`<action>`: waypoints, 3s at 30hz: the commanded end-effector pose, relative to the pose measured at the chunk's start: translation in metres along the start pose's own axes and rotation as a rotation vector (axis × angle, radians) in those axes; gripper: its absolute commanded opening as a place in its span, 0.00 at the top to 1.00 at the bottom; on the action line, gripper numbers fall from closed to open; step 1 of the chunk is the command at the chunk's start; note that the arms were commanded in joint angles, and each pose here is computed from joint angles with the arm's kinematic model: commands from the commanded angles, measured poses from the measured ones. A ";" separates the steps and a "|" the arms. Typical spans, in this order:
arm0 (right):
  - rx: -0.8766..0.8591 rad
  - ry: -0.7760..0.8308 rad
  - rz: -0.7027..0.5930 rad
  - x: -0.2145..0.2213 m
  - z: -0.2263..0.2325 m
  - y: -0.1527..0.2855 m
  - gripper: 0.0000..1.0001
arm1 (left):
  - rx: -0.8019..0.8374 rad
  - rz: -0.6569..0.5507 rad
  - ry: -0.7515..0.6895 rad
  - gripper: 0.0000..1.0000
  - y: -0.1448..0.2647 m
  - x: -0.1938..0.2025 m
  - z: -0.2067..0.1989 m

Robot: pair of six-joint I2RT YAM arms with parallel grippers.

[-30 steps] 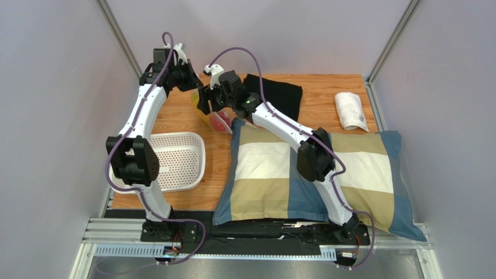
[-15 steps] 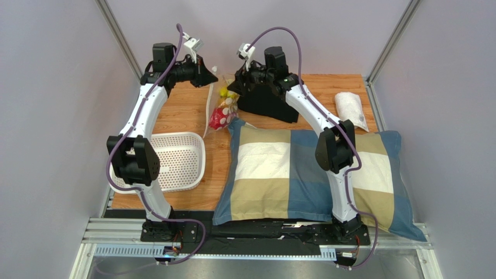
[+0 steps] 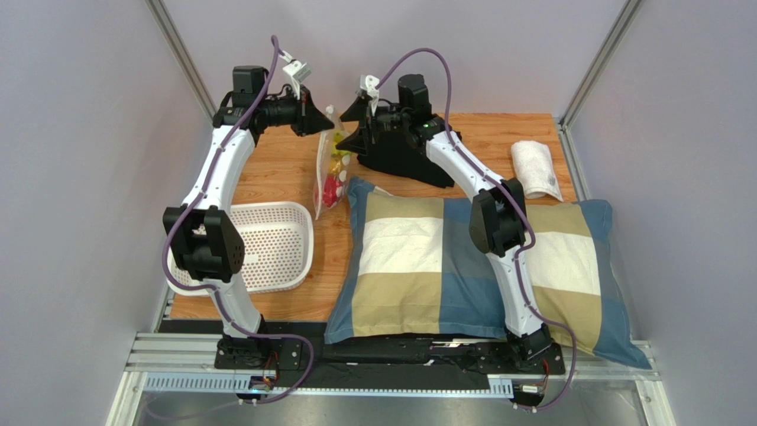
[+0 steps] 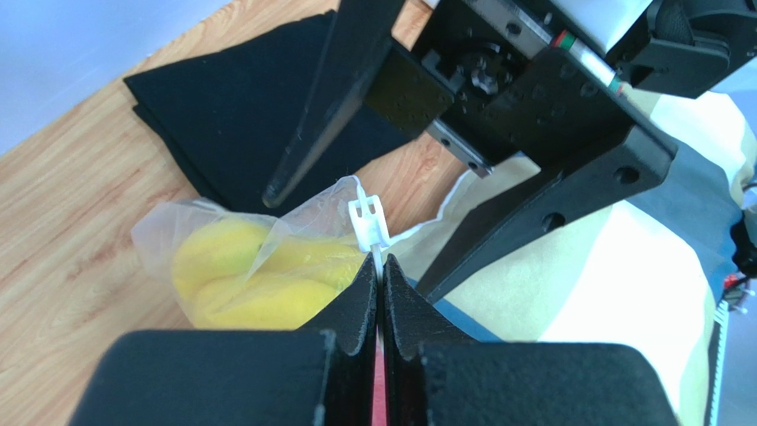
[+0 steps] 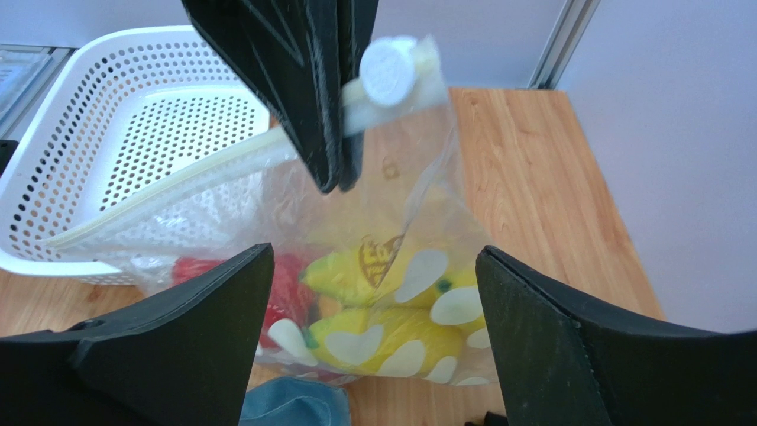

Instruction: Open the zip-top bag and remove the fake food

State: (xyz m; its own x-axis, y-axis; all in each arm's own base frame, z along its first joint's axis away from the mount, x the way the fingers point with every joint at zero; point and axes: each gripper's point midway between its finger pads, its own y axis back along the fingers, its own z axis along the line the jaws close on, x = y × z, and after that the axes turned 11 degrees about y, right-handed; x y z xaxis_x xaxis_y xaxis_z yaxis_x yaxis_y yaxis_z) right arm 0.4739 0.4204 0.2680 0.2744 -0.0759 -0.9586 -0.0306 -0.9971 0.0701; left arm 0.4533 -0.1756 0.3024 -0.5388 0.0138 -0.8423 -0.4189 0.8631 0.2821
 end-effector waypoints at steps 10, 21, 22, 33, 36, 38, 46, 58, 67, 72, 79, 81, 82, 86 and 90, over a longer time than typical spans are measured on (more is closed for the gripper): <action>-0.019 0.136 -0.091 -0.029 -0.009 -0.016 0.77 | 0.091 -0.019 -0.110 1.00 0.014 -0.017 -0.033; 0.008 0.136 -0.124 -0.053 -0.005 -0.017 1.00 | -0.060 -0.251 0.037 0.30 0.029 -0.039 -0.011; 0.004 0.138 -0.124 -0.053 -0.004 -0.018 1.00 | -0.062 -0.255 0.065 0.30 0.029 -0.041 -0.008; -0.007 0.173 -0.088 -0.052 0.007 -0.028 1.00 | -0.072 -0.249 0.519 0.33 0.011 -0.045 0.023; -0.002 0.176 -0.086 -0.054 0.006 -0.028 1.00 | -0.070 -0.219 0.538 0.42 0.009 -0.042 0.024; 0.003 0.179 -0.083 -0.054 0.005 -0.028 1.00 | -0.049 -0.223 0.547 0.49 0.009 -0.041 0.021; 0.010 0.184 -0.072 -0.051 0.003 -0.027 1.00 | -0.066 -0.217 0.521 0.45 0.019 -0.032 0.011; 0.005 0.182 -0.076 -0.052 0.004 -0.027 1.00 | -0.086 -0.228 0.521 0.74 0.031 -0.034 0.014; 0.003 0.181 -0.072 -0.054 0.004 -0.028 1.00 | -0.073 -0.204 0.534 0.63 0.027 -0.033 0.020; 0.001 0.182 -0.076 -0.055 0.004 -0.031 1.00 | -0.058 -0.190 0.545 0.57 0.025 -0.028 0.020; 0.006 0.185 -0.078 -0.056 0.005 -0.034 1.00 | -0.033 -0.173 0.552 0.65 0.020 -0.028 0.019; 0.006 0.186 -0.080 -0.056 0.005 -0.036 1.00 | -0.032 -0.172 0.555 0.66 0.019 -0.027 0.021; 0.005 0.183 -0.079 -0.055 0.006 -0.037 1.00 | -0.022 -0.168 0.554 0.67 0.017 -0.027 0.019; 0.010 0.183 -0.078 -0.057 0.005 -0.036 1.00 | -0.023 -0.180 0.534 0.87 0.018 -0.032 0.017; 0.025 0.174 -0.064 -0.057 0.004 -0.033 0.61 | -0.026 -0.198 0.465 1.00 0.024 -0.038 0.012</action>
State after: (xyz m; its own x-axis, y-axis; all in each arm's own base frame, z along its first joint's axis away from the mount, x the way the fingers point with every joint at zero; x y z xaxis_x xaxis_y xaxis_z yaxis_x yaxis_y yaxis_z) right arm 0.4601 0.4607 0.2704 0.3466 -0.0591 -0.9361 -0.0133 -0.9982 0.0581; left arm 0.4763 -0.1481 0.3013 -0.7787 -0.4113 -0.4738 -0.5562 0.8020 0.2177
